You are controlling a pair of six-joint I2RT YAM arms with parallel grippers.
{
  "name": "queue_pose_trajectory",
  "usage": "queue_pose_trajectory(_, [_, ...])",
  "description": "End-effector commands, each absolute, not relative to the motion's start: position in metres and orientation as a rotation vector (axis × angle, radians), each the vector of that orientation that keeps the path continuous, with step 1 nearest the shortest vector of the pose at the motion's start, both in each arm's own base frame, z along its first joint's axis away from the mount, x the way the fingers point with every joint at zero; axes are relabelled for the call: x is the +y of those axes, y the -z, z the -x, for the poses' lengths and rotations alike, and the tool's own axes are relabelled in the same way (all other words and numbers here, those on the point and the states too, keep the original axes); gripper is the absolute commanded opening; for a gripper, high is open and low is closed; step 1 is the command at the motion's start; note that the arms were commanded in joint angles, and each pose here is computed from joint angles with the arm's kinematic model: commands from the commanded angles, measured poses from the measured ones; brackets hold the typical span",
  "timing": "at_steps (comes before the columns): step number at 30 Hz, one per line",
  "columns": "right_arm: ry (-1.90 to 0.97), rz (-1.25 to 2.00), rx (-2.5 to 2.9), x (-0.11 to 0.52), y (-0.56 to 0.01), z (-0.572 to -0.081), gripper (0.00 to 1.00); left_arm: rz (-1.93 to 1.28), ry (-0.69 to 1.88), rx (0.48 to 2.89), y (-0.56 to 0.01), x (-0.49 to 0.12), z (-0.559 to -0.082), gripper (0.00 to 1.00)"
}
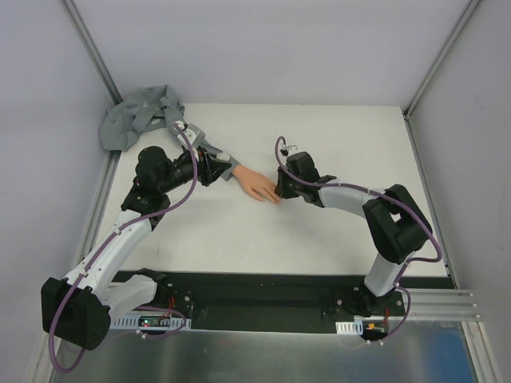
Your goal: Paint the nails
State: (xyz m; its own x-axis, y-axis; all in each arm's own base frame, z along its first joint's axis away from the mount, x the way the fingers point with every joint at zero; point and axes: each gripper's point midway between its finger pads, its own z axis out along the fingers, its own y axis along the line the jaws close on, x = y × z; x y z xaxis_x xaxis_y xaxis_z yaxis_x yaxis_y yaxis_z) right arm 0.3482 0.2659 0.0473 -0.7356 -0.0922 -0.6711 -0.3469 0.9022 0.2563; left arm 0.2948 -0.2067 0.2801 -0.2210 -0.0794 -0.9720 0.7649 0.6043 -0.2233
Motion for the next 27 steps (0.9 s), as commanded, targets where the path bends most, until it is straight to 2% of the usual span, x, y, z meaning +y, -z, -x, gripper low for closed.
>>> queue_pose_trajectory(1, [-0.489,0.319,2.356,0.266,-0.053,-0.345,0.00,-0.613,0.880,1.549,-0.296,-0.210,-0.291,0.00])
queue_pose_trajectory(27, [-0.478,0.310,2.336,0.268,-0.057,-0.354,0.00,-0.616,0.887,1.548,-0.296,-0.211,-0.289,0.00])
